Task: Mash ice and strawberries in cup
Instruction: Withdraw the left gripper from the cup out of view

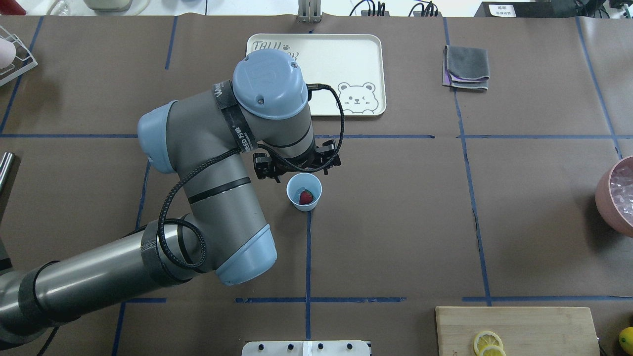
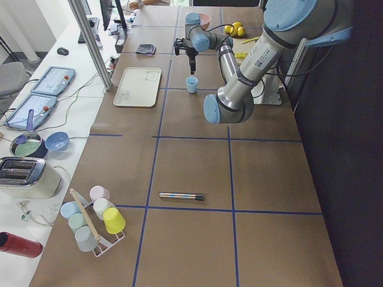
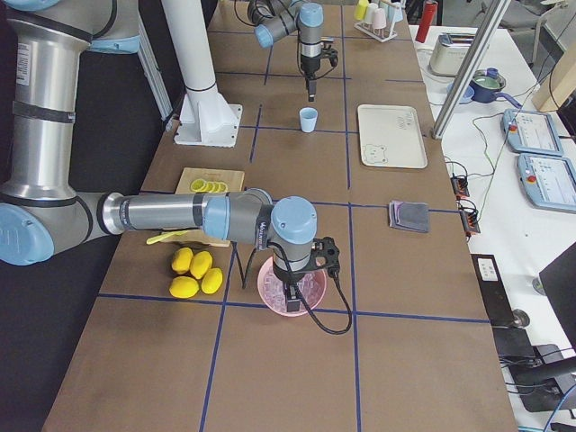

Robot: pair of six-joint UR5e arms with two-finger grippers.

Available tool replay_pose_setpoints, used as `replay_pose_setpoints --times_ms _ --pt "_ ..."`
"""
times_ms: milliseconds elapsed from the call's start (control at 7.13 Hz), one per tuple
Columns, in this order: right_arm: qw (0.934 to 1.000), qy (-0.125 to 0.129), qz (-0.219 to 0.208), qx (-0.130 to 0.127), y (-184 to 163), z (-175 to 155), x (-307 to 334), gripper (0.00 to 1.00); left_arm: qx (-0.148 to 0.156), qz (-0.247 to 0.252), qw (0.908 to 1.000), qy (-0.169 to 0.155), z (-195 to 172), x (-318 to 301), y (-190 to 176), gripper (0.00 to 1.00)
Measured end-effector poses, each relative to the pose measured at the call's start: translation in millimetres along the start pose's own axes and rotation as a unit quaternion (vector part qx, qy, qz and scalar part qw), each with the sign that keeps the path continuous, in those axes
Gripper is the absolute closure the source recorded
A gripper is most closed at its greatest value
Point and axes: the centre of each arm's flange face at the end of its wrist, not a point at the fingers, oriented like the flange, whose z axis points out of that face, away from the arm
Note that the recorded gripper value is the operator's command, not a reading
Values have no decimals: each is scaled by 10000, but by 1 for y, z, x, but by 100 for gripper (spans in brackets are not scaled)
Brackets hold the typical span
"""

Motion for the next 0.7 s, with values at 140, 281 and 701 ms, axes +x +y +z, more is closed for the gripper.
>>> replay_pose_setpoints --times_ms 140,281,701 --pt "10000 0 1 -1 0 0 0 1 -5 48 10000 -16 1 -3 0 0" --pt "10000 0 1 -1 0 0 0 1 -12 168 9998 -62 4 -13 -1 0" --pt "10000 -6 5 -3 0 0 0 1 111 1009 9941 -382 -1 -139 -39 0"
